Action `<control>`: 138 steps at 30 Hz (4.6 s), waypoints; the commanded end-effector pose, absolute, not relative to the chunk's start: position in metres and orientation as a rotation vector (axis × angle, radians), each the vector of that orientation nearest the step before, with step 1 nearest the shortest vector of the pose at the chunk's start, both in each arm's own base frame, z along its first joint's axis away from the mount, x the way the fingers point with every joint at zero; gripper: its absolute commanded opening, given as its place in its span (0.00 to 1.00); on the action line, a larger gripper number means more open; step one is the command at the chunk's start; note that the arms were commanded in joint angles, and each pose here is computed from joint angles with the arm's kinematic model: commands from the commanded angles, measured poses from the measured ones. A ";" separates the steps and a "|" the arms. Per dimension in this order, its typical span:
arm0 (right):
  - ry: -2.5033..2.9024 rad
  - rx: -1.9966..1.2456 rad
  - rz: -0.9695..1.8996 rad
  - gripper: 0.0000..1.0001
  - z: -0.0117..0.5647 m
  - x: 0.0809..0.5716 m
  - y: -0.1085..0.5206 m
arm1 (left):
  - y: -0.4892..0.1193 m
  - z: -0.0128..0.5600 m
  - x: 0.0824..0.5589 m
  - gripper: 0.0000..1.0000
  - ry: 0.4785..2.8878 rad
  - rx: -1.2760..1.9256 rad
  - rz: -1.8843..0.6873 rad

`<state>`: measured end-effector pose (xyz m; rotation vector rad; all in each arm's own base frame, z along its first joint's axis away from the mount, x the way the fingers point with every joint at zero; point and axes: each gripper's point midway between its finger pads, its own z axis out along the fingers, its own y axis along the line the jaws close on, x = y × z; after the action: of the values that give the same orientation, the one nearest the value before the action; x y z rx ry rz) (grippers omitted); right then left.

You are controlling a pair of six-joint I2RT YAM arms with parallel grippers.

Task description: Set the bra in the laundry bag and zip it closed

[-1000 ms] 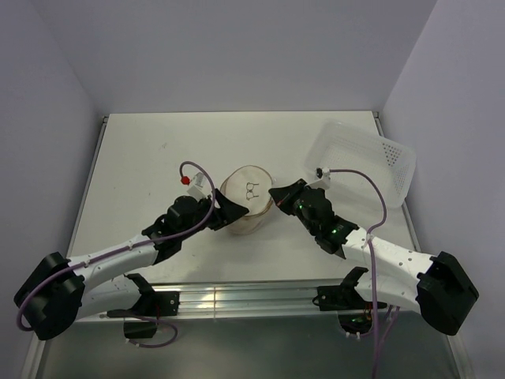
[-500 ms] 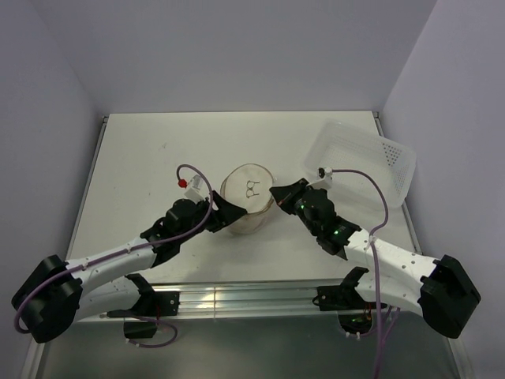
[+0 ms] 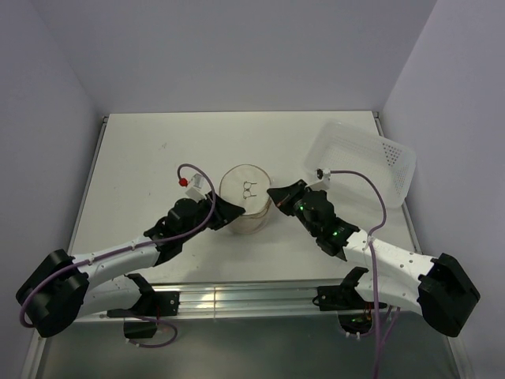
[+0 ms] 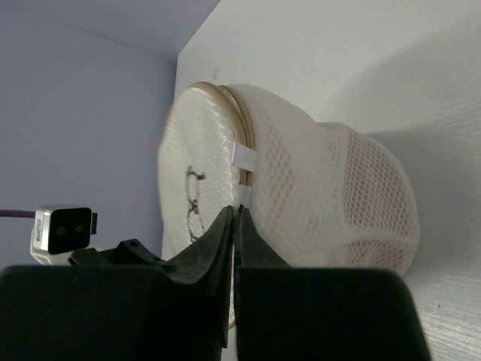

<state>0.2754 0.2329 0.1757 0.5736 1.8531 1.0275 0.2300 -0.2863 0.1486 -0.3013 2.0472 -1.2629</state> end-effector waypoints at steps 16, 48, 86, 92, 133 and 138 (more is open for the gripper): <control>1.953 0.388 1.059 0.81 0.166 0.242 0.236 | -0.288 0.184 0.236 0.00 1.871 -0.235 -1.319; 1.914 0.317 1.268 0.57 0.159 0.246 0.231 | -0.309 0.200 0.226 0.00 1.877 0.019 -1.512; 1.822 0.294 1.398 0.29 0.176 0.251 0.224 | -0.311 0.190 0.224 0.00 2.030 0.188 -1.559; 1.804 0.284 1.438 0.00 0.180 0.249 0.228 | -0.303 0.188 0.235 0.16 2.055 0.159 -1.433; 1.691 0.577 1.319 0.00 0.180 0.280 0.239 | -0.361 0.191 0.223 0.52 1.998 -0.206 -1.467; 1.682 0.562 1.320 0.00 0.182 0.275 0.239 | -0.356 0.197 0.234 0.51 1.950 -0.260 -1.414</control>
<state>0.2743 0.2431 0.1654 0.5775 1.7543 1.3218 0.2220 -0.3568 0.1731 -0.1992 2.0680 -1.3970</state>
